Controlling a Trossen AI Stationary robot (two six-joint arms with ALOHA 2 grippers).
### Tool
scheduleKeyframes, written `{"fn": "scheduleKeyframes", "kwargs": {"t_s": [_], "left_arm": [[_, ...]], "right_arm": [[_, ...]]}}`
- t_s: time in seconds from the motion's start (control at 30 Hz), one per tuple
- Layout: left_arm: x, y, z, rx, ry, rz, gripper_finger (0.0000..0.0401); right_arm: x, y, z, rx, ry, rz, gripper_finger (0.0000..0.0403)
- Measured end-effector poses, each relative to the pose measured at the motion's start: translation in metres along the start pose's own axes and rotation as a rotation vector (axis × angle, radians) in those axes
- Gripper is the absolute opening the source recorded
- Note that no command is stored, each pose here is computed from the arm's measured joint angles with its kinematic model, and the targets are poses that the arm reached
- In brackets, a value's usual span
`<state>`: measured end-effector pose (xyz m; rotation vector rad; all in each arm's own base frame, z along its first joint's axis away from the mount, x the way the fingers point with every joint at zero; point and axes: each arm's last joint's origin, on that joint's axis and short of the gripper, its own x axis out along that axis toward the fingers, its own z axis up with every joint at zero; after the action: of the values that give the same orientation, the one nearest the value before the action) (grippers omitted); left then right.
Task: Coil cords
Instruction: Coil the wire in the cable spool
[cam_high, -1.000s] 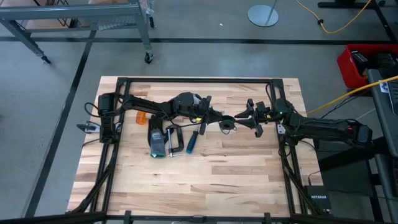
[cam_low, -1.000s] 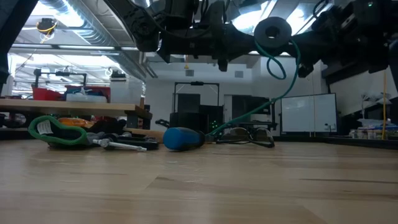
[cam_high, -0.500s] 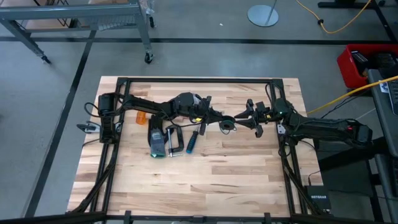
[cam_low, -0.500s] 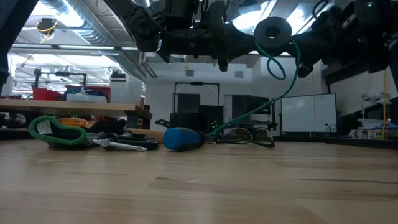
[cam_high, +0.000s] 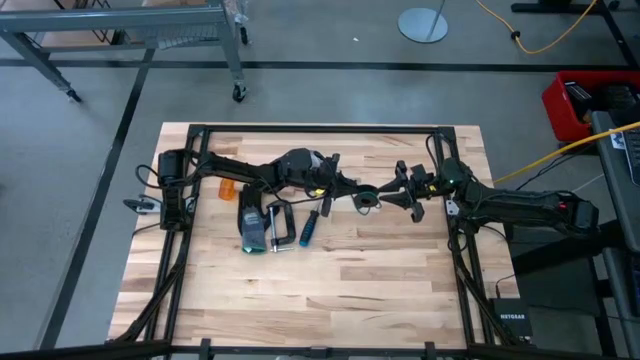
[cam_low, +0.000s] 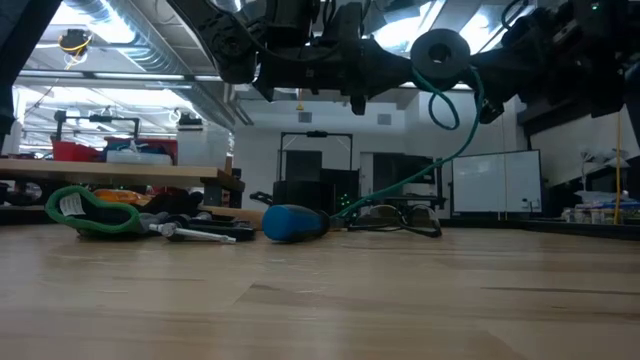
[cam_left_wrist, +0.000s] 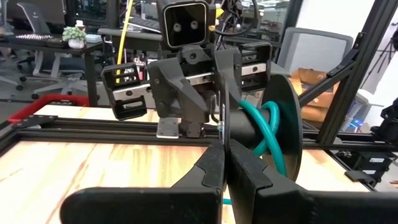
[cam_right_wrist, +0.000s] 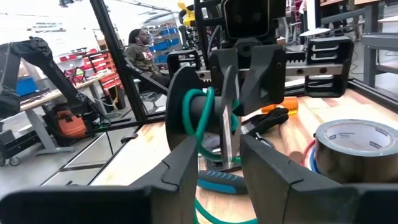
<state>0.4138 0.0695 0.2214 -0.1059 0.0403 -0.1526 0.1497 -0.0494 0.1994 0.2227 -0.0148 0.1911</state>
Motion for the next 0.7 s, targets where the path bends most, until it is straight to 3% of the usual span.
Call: {"fn": "scheduleKeyframes", "kwargs": {"t_s": [0.7], "left_arm": [[0.0003, -0.0008, 0.0005, 0.002, -0.005, -0.006, 0.0000]], "right_arm": [[0.0000, -0.0010, 0.0003, -0.001, -0.009, -0.036, 0.0122]]}}
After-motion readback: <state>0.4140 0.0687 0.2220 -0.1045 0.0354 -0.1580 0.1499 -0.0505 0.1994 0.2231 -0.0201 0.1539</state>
